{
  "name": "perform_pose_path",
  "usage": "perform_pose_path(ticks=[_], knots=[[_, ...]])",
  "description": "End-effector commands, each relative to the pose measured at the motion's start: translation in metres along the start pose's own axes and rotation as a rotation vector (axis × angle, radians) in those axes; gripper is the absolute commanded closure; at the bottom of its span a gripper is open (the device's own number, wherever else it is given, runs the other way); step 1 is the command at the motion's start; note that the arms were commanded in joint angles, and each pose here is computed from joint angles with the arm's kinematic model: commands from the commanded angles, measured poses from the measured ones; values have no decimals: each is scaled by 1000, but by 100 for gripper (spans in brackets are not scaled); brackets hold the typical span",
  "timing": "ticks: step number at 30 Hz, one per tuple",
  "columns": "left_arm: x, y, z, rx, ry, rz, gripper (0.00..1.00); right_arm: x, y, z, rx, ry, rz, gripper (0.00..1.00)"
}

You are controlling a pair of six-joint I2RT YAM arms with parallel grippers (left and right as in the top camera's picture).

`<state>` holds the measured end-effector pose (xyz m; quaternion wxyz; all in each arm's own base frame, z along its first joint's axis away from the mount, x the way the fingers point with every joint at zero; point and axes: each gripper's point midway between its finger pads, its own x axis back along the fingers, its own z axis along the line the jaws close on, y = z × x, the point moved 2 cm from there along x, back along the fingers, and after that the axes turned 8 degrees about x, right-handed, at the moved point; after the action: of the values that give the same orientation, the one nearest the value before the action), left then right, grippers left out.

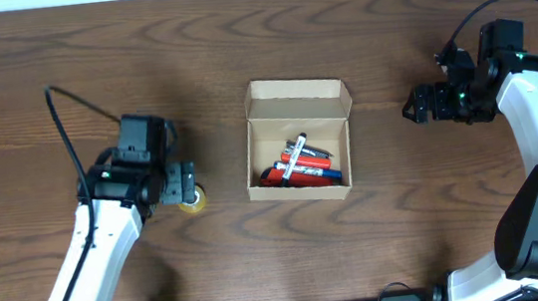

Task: Pack container
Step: 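Move left gripper to the yellow tape roll and grasp it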

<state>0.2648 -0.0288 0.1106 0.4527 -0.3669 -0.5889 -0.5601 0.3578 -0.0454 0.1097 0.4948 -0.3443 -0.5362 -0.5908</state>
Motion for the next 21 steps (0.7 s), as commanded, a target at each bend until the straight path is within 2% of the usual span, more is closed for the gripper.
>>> perform_pose_path(ticks=[1, 16, 21], knots=[[-16, -10, 7, 72, -1, 47, 5, -1, 1, 4, 19, 13, 0, 1], [-63, -25, 3, 56, -11, 215, 5, -1, 0, 5, 19, 14, 3, 1], [-69, -26, 2, 55, -13, 225, 5, -1, 0, 4, 18, 13, 4, 1]])
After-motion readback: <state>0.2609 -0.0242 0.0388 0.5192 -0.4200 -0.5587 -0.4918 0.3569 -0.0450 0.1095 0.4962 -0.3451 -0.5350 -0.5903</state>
